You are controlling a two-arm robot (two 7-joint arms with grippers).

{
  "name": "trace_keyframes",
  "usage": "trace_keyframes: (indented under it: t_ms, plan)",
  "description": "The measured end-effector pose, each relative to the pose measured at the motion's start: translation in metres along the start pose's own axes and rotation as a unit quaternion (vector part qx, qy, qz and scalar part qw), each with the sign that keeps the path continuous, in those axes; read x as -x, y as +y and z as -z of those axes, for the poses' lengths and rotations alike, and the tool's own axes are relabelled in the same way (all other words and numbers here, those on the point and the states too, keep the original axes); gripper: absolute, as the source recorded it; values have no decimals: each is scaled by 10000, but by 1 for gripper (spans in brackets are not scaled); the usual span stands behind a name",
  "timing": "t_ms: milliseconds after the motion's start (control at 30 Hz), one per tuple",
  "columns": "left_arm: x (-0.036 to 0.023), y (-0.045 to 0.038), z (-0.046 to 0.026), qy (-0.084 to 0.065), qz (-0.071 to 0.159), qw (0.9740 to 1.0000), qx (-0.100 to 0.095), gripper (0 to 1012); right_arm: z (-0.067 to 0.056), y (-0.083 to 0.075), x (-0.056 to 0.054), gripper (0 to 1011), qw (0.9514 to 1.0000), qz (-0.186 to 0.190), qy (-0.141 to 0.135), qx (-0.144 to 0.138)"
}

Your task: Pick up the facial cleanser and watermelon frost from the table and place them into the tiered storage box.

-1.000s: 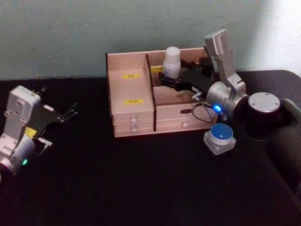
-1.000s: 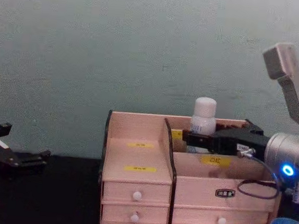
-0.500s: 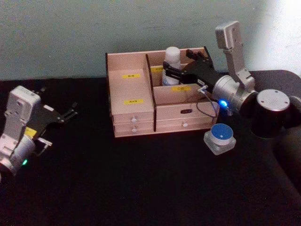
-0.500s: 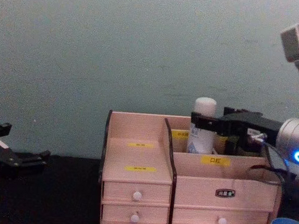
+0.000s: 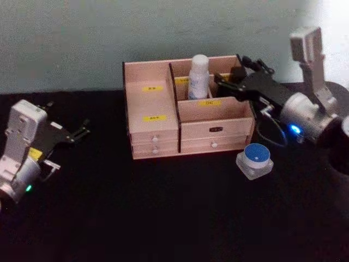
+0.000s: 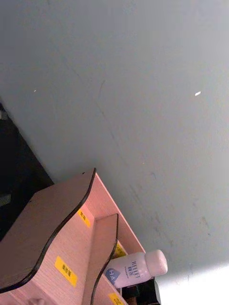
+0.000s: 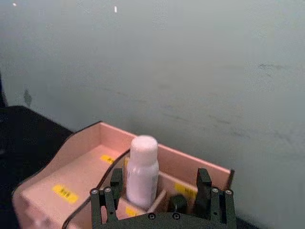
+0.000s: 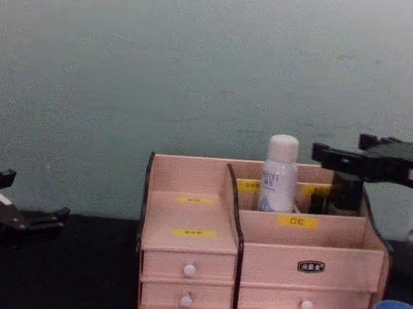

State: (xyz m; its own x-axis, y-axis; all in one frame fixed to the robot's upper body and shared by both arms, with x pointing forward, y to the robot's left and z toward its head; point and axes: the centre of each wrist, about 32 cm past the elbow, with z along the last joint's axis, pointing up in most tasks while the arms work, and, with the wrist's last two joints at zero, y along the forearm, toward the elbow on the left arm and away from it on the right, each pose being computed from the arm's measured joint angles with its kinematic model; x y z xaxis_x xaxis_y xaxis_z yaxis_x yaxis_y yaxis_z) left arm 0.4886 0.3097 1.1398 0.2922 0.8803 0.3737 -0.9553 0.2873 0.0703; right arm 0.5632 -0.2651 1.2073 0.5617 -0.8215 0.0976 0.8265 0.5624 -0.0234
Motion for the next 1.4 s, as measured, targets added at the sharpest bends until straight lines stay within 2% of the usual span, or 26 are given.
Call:
trace_keyframes:
  t_ms: [33,333,367,567,867,1400]
  plan:
    - [0,0,0,0,0,10000,0,1001,1,-95,-6,1000,10000,-23,-21,16]
    - [0,0,0,0,0,10000,1,1001,-8,-566,-62,1000,9995,-240,-43,186]
    - [0,0,0,0,0,10000,0,1001,-3,-655,-64,1000,9994,-253,-17,246]
    - [0,0,0,0,0,10000,0,1001,74,-942,-17,1000,9982,-232,81,543]
    - [0,0,0,0,0,10000,0,1001,203,-1118,18,1000,9945,-226,286,981]
    - [0,0,0,0,0,10000,0,1001,309,-1209,38,1000,9887,-203,530,1385]
